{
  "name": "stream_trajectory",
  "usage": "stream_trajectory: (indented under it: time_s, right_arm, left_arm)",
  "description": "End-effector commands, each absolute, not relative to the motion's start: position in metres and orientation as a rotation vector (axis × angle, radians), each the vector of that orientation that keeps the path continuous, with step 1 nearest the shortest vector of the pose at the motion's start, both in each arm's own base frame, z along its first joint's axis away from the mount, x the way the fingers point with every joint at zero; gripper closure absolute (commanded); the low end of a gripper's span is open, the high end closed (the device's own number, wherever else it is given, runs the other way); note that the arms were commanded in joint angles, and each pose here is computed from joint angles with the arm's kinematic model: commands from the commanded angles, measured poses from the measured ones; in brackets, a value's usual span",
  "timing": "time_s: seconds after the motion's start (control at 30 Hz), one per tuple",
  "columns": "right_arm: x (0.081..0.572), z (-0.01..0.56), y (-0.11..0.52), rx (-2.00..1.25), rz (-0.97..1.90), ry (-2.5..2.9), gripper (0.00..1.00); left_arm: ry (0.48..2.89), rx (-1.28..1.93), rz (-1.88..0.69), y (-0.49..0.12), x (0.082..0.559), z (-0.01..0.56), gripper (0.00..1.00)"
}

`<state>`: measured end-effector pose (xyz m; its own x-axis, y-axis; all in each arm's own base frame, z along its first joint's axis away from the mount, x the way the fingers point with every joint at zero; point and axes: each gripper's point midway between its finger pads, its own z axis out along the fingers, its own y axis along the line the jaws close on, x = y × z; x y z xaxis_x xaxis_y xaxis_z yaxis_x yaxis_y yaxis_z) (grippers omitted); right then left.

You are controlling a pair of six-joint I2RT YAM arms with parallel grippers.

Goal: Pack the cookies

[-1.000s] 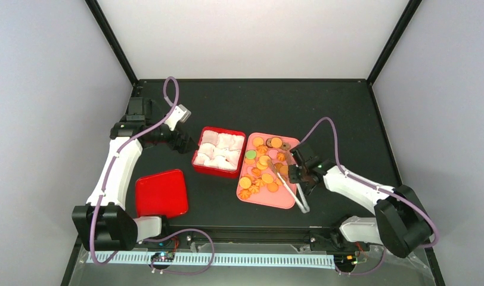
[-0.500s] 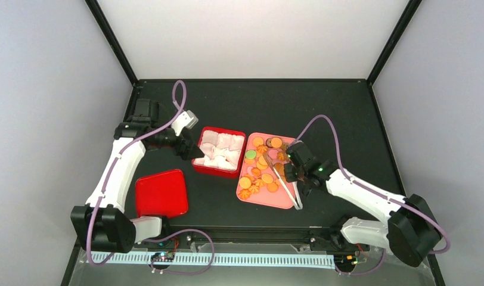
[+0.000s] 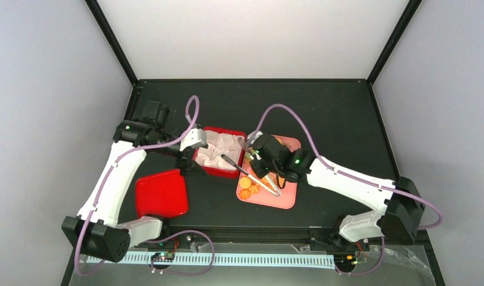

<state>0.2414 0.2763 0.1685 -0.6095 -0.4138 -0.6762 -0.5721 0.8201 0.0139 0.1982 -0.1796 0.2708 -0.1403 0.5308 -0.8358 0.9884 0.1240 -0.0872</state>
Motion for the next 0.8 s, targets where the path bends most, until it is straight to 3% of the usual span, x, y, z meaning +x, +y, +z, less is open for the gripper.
stream_trajectory:
  time_s: [0.0, 0.13, 0.3, 0.6, 0.67, 0.77]
  right_arm:
    - [0.225, 0.188, 0.312, -0.933, 0.308, 2.223, 0.99]
    - [0.218, 0.197, 0.338, -1.036, 0.308, 2.185, 0.99]
    - [0.210, 0.205, 0.359, -1.114, 0.315, 2.131, 0.99]
    - [0.205, 0.215, 0.371, -1.155, 0.308, 2.094, 0.99]
    - [0.205, 0.217, 0.372, -1.160, 0.305, 2.090, 0.99]
    - [0.205, 0.218, 0.374, -1.164, 0.311, 2.086, 0.99]
  left_arm:
    - [1.593, 1.586, -0.814, -0.181, 0.178, 0.280, 0.01]
    - [1.555, 1.633, -0.732, -0.184, 0.172, 0.272, 0.06]
    - [1.533, 1.668, -0.683, -0.185, 0.171, 0.260, 0.27]
    - [1.554, 1.678, -0.624, -0.183, 0.175, 0.243, 0.43]
    - [1.562, 1.682, -0.629, -0.183, 0.175, 0.240, 0.50]
    - [1.571, 1.691, -0.645, -0.184, 0.172, 0.236, 0.70]
